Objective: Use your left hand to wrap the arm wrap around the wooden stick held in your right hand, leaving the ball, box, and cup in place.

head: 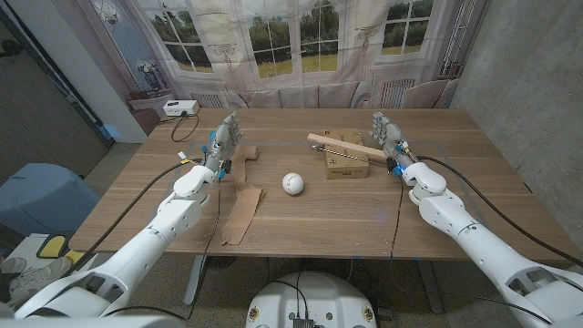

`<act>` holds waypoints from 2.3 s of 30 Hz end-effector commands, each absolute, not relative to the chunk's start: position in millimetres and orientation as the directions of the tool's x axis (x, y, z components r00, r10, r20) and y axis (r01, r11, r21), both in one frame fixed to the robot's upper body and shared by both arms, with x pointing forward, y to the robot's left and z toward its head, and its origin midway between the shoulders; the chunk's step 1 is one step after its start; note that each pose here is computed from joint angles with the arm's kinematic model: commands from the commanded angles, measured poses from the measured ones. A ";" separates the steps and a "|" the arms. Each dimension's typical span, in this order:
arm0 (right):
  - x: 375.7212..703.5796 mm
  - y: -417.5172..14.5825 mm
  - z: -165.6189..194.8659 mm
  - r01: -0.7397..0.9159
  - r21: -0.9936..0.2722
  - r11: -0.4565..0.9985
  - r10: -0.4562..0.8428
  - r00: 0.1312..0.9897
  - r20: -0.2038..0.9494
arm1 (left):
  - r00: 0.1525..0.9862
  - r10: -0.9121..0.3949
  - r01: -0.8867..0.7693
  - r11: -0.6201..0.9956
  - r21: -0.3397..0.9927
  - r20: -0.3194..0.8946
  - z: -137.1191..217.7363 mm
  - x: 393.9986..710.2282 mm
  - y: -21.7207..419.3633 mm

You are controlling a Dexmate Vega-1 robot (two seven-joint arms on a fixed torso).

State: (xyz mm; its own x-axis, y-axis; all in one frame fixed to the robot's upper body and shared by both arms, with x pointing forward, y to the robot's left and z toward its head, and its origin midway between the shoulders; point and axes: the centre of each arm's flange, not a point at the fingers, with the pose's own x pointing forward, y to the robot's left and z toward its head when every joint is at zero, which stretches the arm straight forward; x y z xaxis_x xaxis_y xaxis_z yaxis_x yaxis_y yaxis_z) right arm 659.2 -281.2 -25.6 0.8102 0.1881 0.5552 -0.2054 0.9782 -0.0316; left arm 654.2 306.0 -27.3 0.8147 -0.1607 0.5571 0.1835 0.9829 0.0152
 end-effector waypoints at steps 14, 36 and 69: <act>659.3 -259.1 6.0 -0.103 -0.139 0.985 0.167 0.775 0.609 | 0.807 -0.161 0.182 0.983 0.019 0.569 -13.4 664.1 326.1; 617.0 -260.7 16.6 0.052 -0.280 0.959 0.141 0.766 0.628 | 0.799 -0.201 0.220 0.975 0.035 0.567 -11.6 673.7 316.4; 576.9 -252.5 16.4 0.300 -0.512 0.805 0.073 0.807 0.586 | 0.787 -0.224 0.233 0.971 0.060 0.575 -8.4 665.9 306.8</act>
State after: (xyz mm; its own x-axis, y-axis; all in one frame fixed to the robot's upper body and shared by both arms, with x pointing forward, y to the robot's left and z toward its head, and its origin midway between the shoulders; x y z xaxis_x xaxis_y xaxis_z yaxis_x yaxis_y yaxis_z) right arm 588.1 -255.3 16.0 0.8003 0.0927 0.5923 0.2307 0.8643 -0.4470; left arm 669.5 308.8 -6.6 0.7857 -0.2241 0.5767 0.2345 0.9704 0.0576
